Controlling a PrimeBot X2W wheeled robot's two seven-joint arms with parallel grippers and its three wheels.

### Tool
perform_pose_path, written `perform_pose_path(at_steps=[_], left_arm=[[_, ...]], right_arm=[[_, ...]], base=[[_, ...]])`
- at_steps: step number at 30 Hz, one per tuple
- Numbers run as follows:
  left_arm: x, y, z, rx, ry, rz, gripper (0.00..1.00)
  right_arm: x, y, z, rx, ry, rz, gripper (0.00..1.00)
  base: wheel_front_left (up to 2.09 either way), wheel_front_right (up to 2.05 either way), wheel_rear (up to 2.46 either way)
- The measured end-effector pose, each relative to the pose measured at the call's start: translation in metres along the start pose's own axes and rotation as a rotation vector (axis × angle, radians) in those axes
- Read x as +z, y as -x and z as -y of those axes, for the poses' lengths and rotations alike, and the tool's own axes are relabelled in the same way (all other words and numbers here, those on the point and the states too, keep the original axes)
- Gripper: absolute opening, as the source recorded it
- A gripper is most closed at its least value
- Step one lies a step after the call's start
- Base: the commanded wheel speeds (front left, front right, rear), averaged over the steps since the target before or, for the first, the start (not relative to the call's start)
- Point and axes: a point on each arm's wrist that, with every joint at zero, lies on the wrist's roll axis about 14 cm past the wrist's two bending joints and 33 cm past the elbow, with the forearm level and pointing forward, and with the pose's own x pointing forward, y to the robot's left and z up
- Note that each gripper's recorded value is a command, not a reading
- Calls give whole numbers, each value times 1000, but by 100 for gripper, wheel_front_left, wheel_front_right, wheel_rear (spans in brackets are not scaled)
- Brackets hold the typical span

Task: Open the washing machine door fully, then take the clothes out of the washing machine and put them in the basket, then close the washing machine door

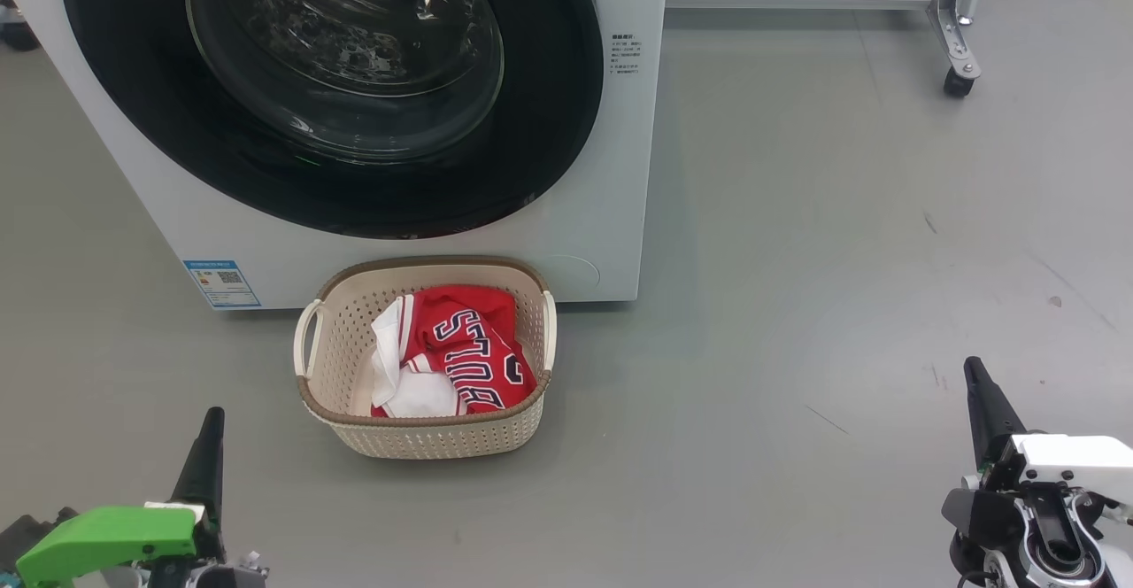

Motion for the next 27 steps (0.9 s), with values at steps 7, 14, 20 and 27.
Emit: perform_pose_path(at_steps=[7, 14, 20, 27], left_arm=[[0, 0, 0, 1, 1, 0, 0], [0, 0, -1, 4, 1, 0, 0], [0, 0, -2, 5, 2, 1, 0], [0, 0, -2, 5, 2, 1, 0]], right_arm=[[0, -1, -1, 2, 0, 1, 0], [1, -1, 0, 1, 0, 2, 0], [1, -1, 0, 0, -1, 3, 0], [1, -1, 0, 0, -1, 4, 0]], base=[[0, 0, 0], [0, 0, 0], [0, 0, 0], [0, 0, 0]])
